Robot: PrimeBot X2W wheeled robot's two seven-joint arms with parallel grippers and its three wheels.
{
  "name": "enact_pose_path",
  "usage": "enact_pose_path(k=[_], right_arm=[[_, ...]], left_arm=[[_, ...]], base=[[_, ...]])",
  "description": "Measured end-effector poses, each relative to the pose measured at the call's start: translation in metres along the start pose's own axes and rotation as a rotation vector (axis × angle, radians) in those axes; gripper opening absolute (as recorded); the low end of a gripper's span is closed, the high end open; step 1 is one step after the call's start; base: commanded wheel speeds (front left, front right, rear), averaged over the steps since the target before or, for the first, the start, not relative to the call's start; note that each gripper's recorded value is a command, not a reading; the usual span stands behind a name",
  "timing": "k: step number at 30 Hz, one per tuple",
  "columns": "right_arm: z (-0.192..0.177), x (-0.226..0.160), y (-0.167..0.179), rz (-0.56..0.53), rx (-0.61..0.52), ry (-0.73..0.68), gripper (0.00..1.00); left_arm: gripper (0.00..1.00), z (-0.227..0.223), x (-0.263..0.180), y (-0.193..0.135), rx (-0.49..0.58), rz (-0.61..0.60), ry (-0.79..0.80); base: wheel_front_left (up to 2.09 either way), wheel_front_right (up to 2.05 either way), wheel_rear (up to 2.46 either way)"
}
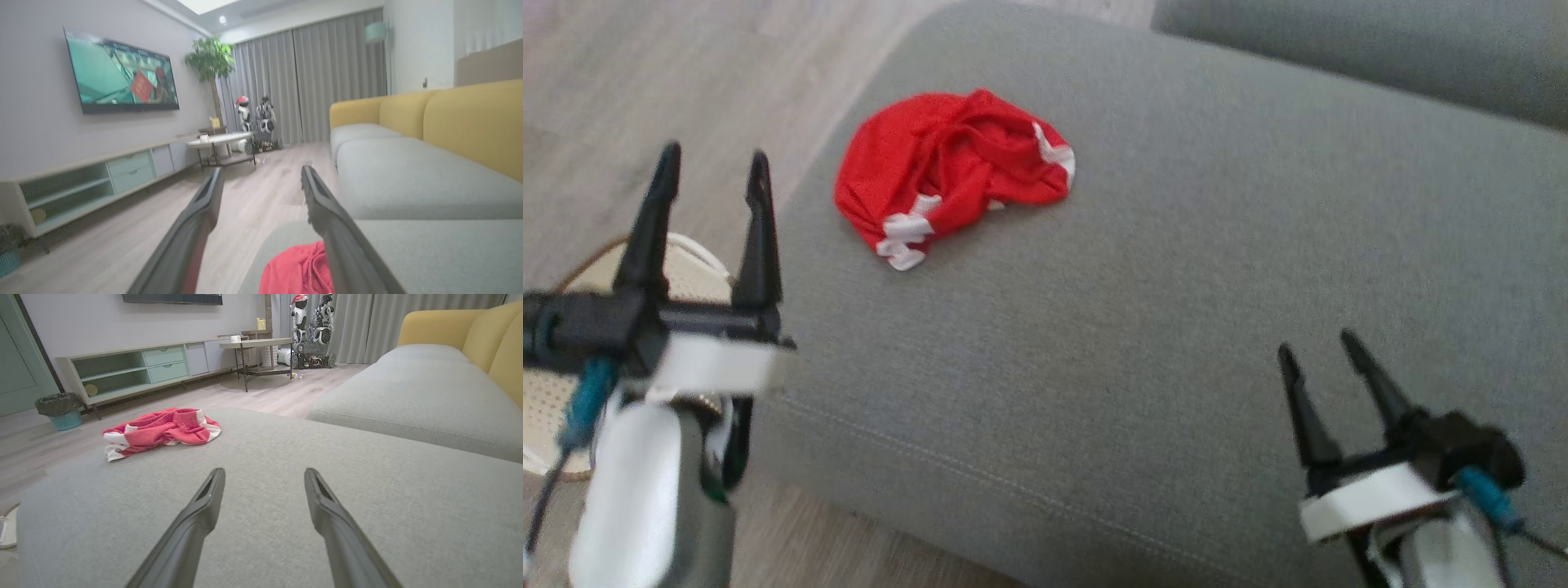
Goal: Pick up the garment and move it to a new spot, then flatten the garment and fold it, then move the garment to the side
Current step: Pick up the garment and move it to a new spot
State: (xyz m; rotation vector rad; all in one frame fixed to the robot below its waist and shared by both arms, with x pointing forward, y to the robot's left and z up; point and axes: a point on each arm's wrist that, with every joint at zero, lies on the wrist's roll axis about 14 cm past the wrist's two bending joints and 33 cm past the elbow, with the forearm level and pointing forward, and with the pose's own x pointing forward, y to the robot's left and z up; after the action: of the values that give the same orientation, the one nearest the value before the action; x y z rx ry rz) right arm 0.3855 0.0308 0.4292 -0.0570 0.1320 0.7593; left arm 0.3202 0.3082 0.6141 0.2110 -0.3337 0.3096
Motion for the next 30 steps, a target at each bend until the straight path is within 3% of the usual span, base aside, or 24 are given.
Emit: enact_pose_path(k=[8, 13, 25, 30], right_arm=[[-0.012, 0.008, -0.055, -0.078, -0.040, 0.008, 1.00], [-0.024, 0.009, -0.085, -0.131, -0.038, 0.022, 1.00], [-0.042, 0.007, -0.139, -0.259, -0.016, 0.018, 1.00], [-0.059, 0.003, -0.150, -0.299, 0.010, 0.045, 1.00]], left_arm=[[1.00, -0.053, 0.079, -0.030, -0.076, -0.112, 0.124], [1.00, -0.098, 0.126, -0.069, -0.120, -0.204, 0.310], [1.00, -0.234, 0.114, -0.110, -0.270, -0.220, 0.841], [1.00, -0.278, 0.091, -0.122, -0.268, -0.222, 1.008]], base=[[0.00, 0.00, 0.00], [0.00, 0.00, 0.00], [0.00, 0.00, 0.00], [0.00, 0.00, 0.00]])
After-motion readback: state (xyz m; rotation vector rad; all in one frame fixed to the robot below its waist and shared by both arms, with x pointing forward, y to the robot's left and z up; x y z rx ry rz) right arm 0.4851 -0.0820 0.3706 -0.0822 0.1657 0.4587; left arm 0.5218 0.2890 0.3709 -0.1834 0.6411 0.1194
